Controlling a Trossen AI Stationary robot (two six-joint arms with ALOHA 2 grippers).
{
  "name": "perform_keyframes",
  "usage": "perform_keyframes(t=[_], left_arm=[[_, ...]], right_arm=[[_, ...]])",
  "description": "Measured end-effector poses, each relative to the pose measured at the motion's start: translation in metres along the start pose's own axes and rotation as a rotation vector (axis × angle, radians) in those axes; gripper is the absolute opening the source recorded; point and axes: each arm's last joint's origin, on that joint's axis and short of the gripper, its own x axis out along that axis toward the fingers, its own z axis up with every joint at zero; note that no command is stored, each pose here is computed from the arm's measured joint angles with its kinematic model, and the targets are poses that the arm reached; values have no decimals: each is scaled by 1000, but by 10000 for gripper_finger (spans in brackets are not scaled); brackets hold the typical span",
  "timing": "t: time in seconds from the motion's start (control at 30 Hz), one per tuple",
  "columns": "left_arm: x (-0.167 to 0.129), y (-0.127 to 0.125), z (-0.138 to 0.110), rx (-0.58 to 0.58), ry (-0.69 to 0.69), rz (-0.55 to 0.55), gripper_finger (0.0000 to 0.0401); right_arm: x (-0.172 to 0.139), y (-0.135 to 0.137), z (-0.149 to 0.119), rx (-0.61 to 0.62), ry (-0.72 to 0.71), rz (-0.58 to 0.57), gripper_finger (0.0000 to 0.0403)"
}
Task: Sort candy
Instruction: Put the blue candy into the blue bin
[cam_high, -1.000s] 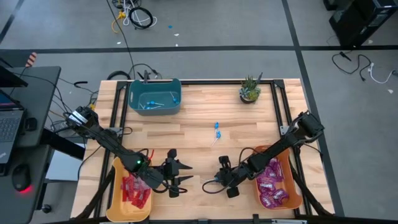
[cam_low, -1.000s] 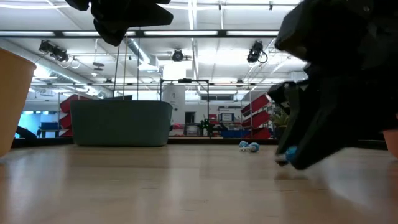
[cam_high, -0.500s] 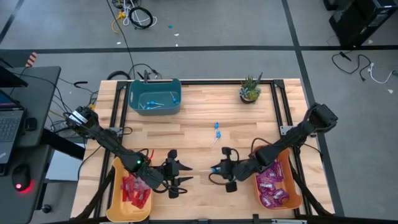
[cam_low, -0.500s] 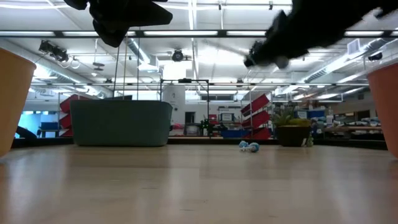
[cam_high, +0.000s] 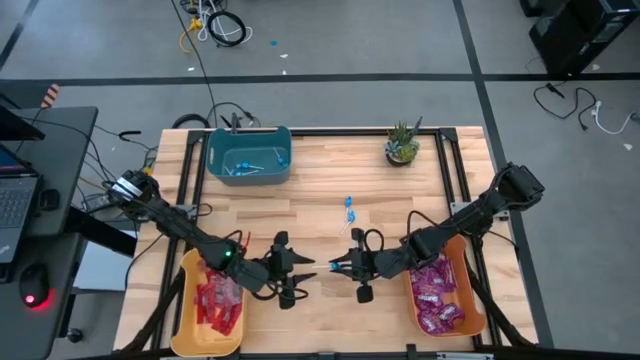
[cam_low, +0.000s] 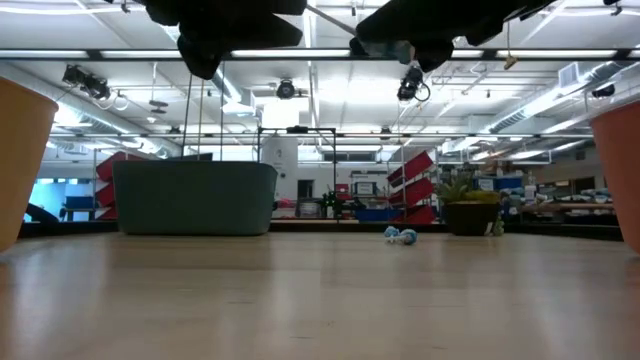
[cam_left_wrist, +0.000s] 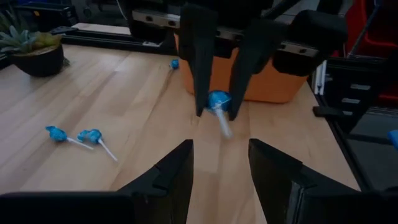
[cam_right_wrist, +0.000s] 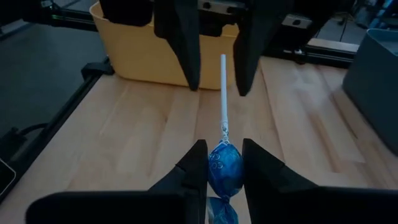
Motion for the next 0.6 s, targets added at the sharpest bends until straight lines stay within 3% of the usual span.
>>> perform_keyframes(t=[0.6], left_arm=[[5,6,6,16,-38,13,157]], right_arm=[[2,-5,1,-4,-5,-10,69]])
